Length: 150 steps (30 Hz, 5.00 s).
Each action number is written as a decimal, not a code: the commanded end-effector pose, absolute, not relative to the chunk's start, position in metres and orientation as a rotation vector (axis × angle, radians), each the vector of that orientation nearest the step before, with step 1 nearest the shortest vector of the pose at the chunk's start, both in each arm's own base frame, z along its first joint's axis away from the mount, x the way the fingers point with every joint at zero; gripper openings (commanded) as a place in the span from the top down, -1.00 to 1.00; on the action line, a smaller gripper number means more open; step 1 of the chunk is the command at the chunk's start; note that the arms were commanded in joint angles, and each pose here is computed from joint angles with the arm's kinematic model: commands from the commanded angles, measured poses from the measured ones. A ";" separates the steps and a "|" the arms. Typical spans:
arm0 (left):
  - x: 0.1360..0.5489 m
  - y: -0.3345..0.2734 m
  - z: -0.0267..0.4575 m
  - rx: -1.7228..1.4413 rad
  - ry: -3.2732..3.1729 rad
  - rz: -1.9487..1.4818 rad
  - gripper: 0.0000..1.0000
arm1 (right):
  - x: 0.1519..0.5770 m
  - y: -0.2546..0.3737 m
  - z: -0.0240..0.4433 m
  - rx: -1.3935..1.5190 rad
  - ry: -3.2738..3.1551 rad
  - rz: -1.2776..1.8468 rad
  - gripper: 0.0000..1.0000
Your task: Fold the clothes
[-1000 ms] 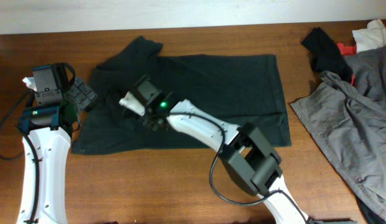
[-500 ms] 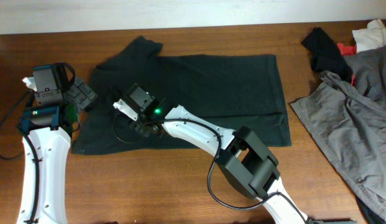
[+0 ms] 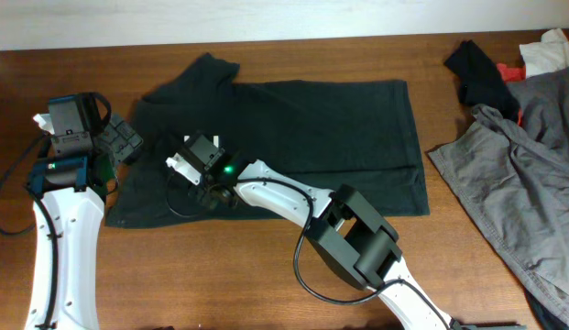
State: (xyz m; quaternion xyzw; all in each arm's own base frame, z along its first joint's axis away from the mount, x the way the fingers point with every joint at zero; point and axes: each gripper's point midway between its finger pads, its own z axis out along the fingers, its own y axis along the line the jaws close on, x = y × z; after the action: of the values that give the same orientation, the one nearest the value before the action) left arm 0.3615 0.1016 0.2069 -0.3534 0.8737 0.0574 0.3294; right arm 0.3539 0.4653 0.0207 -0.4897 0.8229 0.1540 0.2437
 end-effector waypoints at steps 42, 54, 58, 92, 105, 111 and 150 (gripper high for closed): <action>0.362 0.105 0.214 -0.928 2.265 0.164 -0.99 | 0.347 0.485 0.009 -1.343 2.208 0.451 0.78; 0.362 0.105 0.214 -0.928 2.265 0.164 -0.98 | 0.361 0.483 0.031 -1.287 2.169 0.380 0.92; 0.362 0.105 0.214 -0.928 2.265 0.164 -0.98 | 0.365 0.480 0.032 -1.275 2.170 0.350 0.92; 0.362 0.105 0.214 -0.928 2.265 0.164 -0.98 | 0.417 0.461 0.069 -1.172 2.114 0.210 0.92; 0.362 0.105 0.214 -0.928 2.265 0.164 -0.98 | 0.457 0.441 0.073 -1.067 2.096 0.204 0.92; 0.362 0.105 0.214 -0.928 2.265 0.164 -0.98 | 0.467 0.440 0.067 -1.044 2.084 0.205 0.92; 0.362 0.105 0.214 -0.928 2.265 0.164 -0.98 | 0.439 0.468 0.102 -1.159 2.023 0.656 0.43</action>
State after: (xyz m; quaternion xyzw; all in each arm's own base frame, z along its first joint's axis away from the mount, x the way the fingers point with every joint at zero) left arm 0.3615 0.1016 0.2068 -0.3534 0.8738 0.0573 0.3292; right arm 0.4534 0.4505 0.0888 -0.4270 0.8048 0.2041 0.3582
